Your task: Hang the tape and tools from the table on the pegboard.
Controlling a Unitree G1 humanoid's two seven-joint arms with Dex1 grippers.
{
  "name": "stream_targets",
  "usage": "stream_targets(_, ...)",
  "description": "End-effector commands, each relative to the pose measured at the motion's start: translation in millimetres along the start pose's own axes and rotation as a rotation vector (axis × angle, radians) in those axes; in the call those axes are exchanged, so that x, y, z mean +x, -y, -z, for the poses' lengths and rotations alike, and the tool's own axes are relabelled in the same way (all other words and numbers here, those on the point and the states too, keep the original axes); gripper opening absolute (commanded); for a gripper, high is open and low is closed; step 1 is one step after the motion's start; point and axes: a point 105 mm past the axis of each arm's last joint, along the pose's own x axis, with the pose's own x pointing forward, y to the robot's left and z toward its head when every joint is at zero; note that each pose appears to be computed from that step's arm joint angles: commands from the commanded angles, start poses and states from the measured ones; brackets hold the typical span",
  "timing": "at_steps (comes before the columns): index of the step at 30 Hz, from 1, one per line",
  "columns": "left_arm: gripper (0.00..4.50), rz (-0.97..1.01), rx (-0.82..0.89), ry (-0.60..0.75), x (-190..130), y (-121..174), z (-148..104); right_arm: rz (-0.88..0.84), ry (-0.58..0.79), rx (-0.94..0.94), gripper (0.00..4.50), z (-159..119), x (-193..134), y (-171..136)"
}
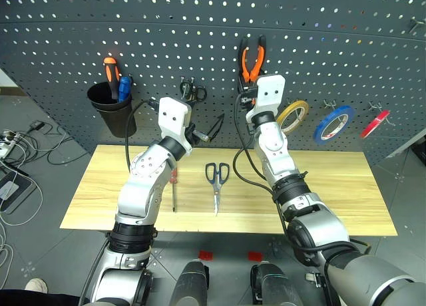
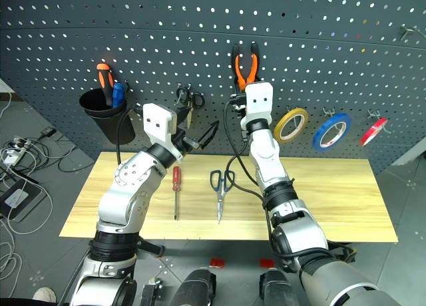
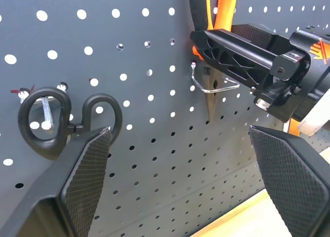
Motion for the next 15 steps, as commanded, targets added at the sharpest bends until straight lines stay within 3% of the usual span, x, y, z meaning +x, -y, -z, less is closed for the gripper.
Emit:
stream_targets(1, 4.5, 0.013, 0.015, 0.048, 2, 3, -13, 0.017, 0.088, -0.009, 3.4, -24, 8, 7)
stream_targets(4, 4.5, 0.016, 0.016, 0.047, 3, 3, -12, 0.014, 0.09, -0.01, 4.42, -24, 7, 9)
stream_targets(9, 4.5, 0.026, 0.01, 0.04, 3, 8, -9, -0.049, 0.072, 0.017, 4.49, -21, -1, 4)
stream_targets(15, 4.5, 0.064, -0.027, 0.006, -8, 23, 2, -0.269, -0.023, 0.067, 4.49, -16, -41, -3)
